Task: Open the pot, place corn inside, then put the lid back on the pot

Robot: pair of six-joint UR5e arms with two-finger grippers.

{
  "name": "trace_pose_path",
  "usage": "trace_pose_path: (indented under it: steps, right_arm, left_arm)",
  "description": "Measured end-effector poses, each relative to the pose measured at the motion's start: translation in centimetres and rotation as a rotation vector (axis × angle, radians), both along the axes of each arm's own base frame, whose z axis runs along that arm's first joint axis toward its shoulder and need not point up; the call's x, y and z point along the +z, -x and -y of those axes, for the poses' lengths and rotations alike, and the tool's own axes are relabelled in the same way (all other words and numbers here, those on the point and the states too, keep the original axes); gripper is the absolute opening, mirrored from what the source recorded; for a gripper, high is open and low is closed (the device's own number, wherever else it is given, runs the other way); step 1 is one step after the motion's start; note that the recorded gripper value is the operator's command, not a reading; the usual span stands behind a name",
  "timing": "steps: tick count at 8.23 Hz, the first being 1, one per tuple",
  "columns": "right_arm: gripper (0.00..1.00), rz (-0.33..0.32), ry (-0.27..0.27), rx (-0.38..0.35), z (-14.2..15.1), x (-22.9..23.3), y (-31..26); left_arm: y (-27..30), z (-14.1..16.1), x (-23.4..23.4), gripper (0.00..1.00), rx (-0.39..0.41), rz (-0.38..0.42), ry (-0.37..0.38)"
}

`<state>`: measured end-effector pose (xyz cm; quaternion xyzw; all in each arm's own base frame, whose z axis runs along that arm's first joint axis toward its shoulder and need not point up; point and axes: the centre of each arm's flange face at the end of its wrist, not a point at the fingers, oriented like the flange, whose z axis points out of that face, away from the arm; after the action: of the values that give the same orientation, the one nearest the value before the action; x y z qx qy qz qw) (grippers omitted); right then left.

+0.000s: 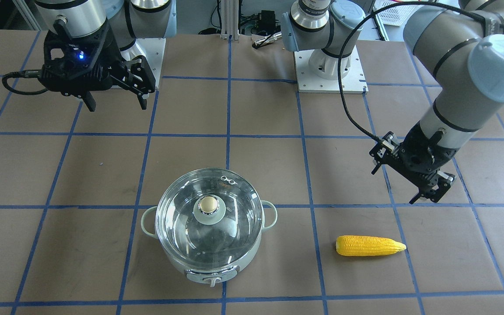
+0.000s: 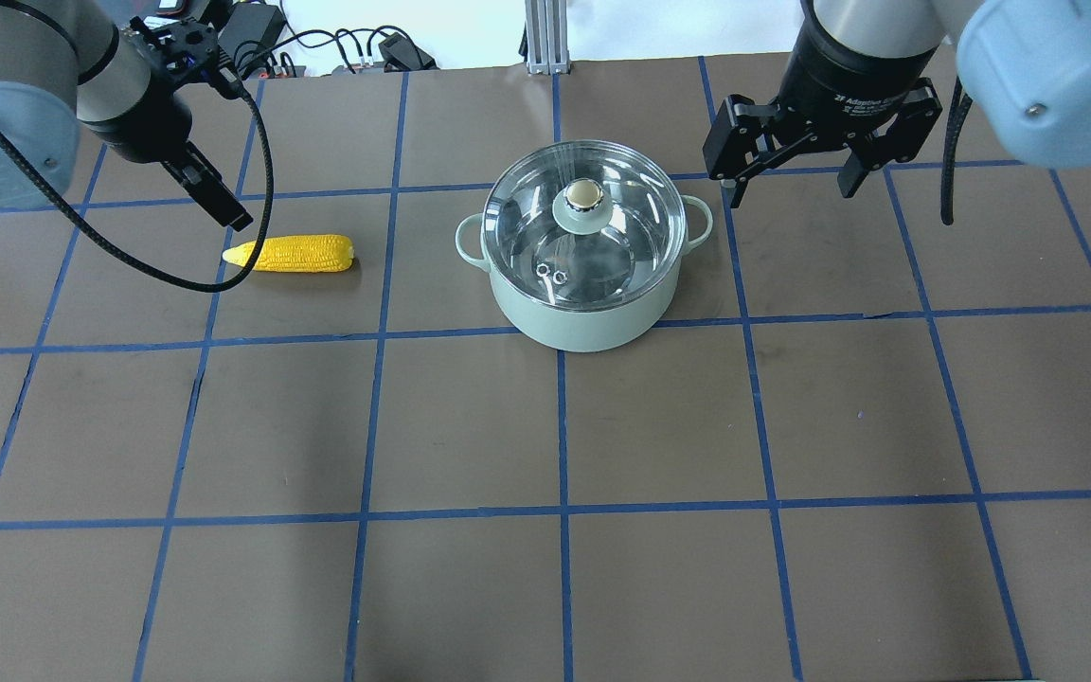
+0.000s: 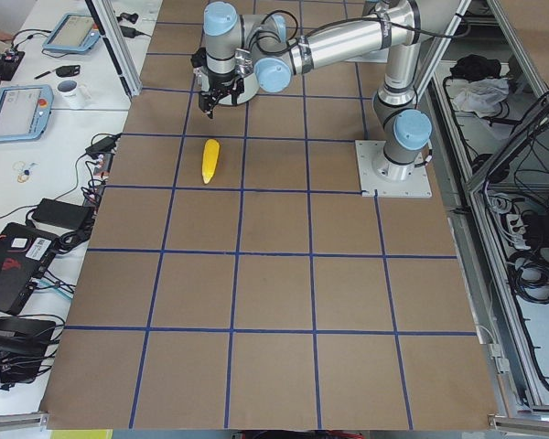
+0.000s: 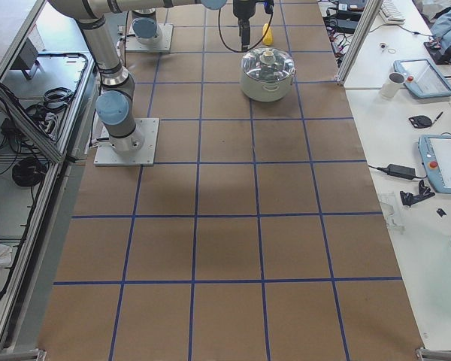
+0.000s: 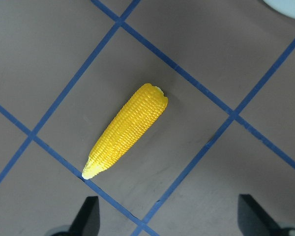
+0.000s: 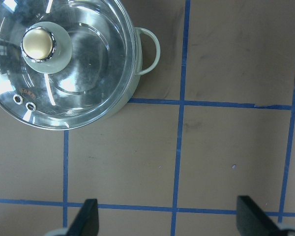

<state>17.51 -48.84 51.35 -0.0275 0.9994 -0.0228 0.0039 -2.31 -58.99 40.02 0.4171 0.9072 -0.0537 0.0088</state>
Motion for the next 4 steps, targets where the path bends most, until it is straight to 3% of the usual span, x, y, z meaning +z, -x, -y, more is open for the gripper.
trace_pose_path:
  steps: [4]
  right_arm:
    - [1.00,0.001,0.003,0.000,0.1,0.0,0.0]
  left_arm:
    - [-0.8,3.3,-5.4,1.00,-0.223,0.022,0.011]
